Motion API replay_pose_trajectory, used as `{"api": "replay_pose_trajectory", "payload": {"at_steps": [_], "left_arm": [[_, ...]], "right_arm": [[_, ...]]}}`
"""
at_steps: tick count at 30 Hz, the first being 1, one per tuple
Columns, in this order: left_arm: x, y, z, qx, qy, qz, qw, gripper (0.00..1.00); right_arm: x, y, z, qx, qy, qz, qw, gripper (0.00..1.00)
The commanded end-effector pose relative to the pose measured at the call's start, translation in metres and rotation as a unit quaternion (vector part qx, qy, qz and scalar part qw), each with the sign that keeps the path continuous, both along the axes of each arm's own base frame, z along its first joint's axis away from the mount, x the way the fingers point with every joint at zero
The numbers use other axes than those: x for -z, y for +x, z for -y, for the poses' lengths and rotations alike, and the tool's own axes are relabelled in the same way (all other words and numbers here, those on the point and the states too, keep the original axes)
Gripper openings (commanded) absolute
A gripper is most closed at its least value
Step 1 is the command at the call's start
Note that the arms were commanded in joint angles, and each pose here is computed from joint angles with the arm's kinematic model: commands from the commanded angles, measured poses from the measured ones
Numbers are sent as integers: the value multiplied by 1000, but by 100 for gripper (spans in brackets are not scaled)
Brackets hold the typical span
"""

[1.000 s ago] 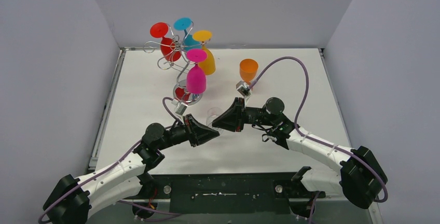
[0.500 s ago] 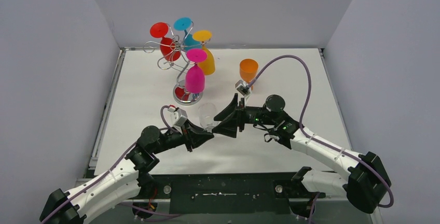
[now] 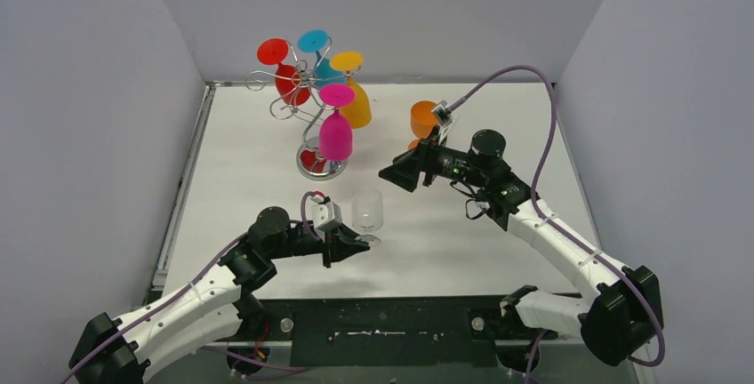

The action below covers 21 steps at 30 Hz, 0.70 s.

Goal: Take the wine glass off the wine glass rack
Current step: Place the wine glass at the center of the board.

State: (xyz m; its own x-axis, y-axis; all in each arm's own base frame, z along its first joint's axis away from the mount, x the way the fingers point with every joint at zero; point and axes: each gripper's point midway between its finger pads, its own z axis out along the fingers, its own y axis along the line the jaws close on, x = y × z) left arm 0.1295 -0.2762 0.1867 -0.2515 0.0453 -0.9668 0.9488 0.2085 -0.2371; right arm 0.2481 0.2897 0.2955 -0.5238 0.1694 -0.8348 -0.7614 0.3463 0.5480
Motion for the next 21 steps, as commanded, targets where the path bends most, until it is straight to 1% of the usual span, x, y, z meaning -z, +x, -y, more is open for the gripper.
{"api": "replay_pose_trajectory", "payload": {"at_steps": [1,3,6,8,10,14,18,21], "left_arm": [[-47,-1,6,35,-40,117,992,0],[-50,-1,6,32,-50,130,990,0],[-61,-7,4,36,-99,161,981,0],[-65,-10,2,39,-119,186,974,0],[-63,-10,2,44,-119,189,974,0],[-65,-13,3,66,-118,193,972,0],[-76,-18,2,85,-126,212,965,0],[-83,-24,-1,104,-131,222,960,0]], "right_arm": [[7,0,2,-39,-12,-32,999,82],[10,-1,2,-55,-15,-48,997,82],[7,-3,0,-77,-17,-66,995,81],[4,-6,-3,-97,-15,-74,992,80],[1,-9,-6,-117,-8,-91,989,78],[2,-17,-14,-166,-7,-118,979,70],[11,-24,-23,-204,-29,-134,969,66],[15,-32,-29,-245,-46,-144,958,60]]}}
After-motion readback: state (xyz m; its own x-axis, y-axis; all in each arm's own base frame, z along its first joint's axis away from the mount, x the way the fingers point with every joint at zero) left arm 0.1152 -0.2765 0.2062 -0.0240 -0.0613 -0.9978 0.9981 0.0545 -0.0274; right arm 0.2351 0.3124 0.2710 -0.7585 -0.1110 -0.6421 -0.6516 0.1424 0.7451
